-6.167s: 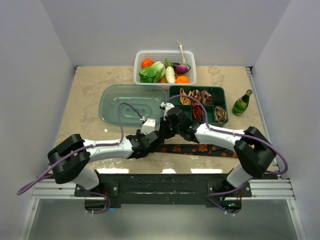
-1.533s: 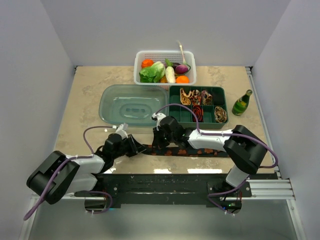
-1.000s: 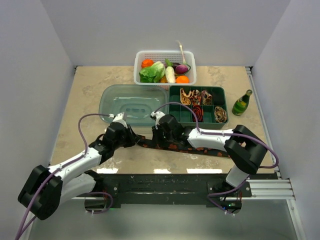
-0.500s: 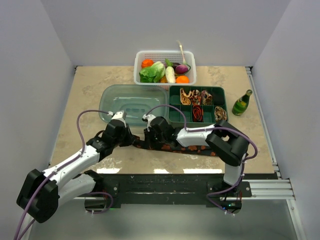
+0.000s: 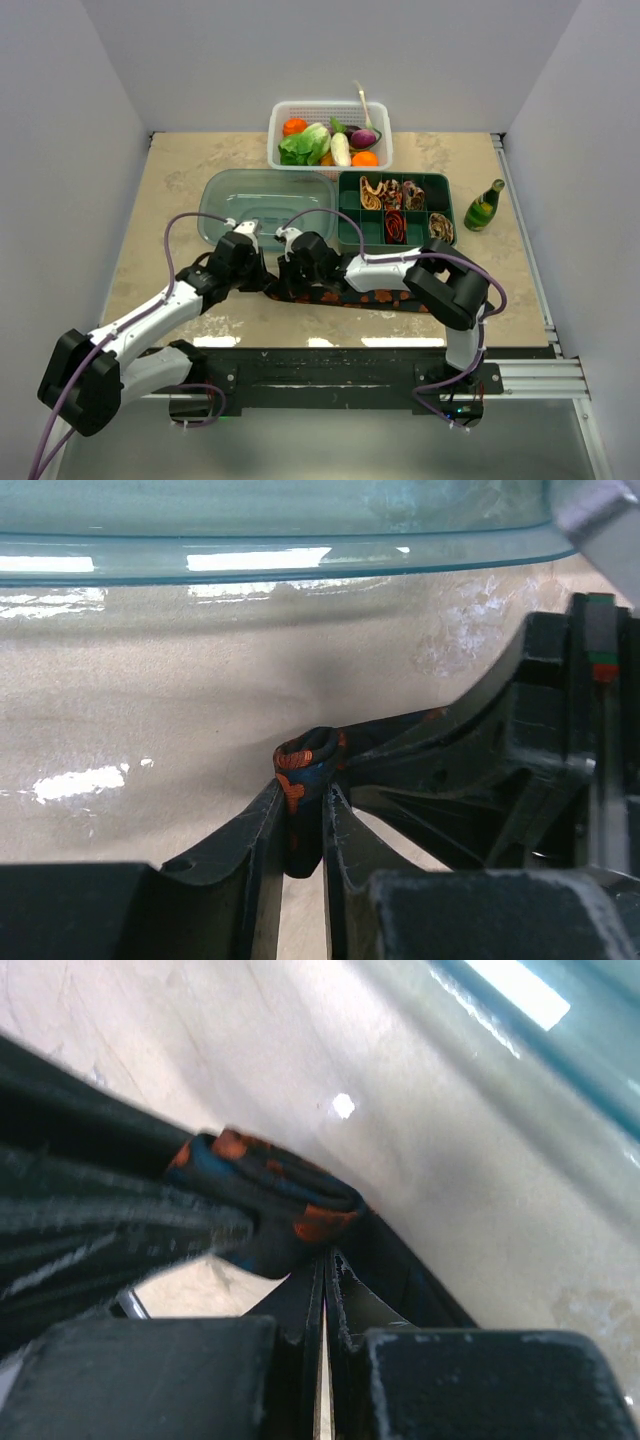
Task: Roll the ties
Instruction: Roll the tie at the center of the board.
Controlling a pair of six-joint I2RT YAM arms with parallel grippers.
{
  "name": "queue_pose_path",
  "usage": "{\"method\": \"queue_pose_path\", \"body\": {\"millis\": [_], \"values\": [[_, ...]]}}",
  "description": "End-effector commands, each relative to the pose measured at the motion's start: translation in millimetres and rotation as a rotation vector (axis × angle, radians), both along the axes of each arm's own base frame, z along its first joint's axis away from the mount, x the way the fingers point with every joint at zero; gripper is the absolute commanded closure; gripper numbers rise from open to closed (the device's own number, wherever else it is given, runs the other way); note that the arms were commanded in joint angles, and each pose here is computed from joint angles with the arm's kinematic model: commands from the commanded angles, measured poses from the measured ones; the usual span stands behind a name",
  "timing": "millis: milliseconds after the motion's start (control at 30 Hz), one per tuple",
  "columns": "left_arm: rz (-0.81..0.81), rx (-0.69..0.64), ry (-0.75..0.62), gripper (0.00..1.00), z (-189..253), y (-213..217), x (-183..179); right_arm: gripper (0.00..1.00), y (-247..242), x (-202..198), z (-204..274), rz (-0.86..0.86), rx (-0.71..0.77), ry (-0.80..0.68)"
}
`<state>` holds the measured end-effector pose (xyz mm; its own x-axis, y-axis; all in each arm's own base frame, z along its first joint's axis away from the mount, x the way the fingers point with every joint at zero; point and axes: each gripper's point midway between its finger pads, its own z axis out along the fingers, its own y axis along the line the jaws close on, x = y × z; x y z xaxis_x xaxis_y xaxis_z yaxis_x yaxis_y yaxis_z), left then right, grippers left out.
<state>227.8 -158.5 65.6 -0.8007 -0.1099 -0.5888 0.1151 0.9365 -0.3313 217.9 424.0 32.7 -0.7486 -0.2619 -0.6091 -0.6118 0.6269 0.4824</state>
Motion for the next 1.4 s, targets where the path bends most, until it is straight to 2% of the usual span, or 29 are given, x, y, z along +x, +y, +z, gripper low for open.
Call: {"method": "queue_pose_path", "body": {"millis": [0,200,500,833,1167,1367], "values": [[-0.049,-0.005,-0.012,0.80,23.6,-7.2,4.9,1.00,13.5,11.4,5.2,-0.010,0.018,-0.027],[-0.025,0.051,0.033,0.82,17.4,1.2,2.5,1.00,13.9,9.9,-5.1,-0.005,0.008,-0.007],[-0.036,0.150,0.082,0.92,6.3,2.3,-4.1,1.00,10.8,10.3,-9.7,-0.008,-0.014,-0.008],[-0.001,0.270,0.045,1.00,8.2,-4.2,-1.7,1.00,21.8,7.7,-3.9,0.006,0.039,0.017],[-0.052,0.275,0.039,1.00,3.6,-31.0,-3.4,1.00,34.9,-4.6,-4.2,0.047,0.103,0.097],[-0.020,0.347,0.056,1.00,-0.1,-13.9,-8.0,1.00,17.0,7.9,17.0,-0.001,0.062,0.047]]}}
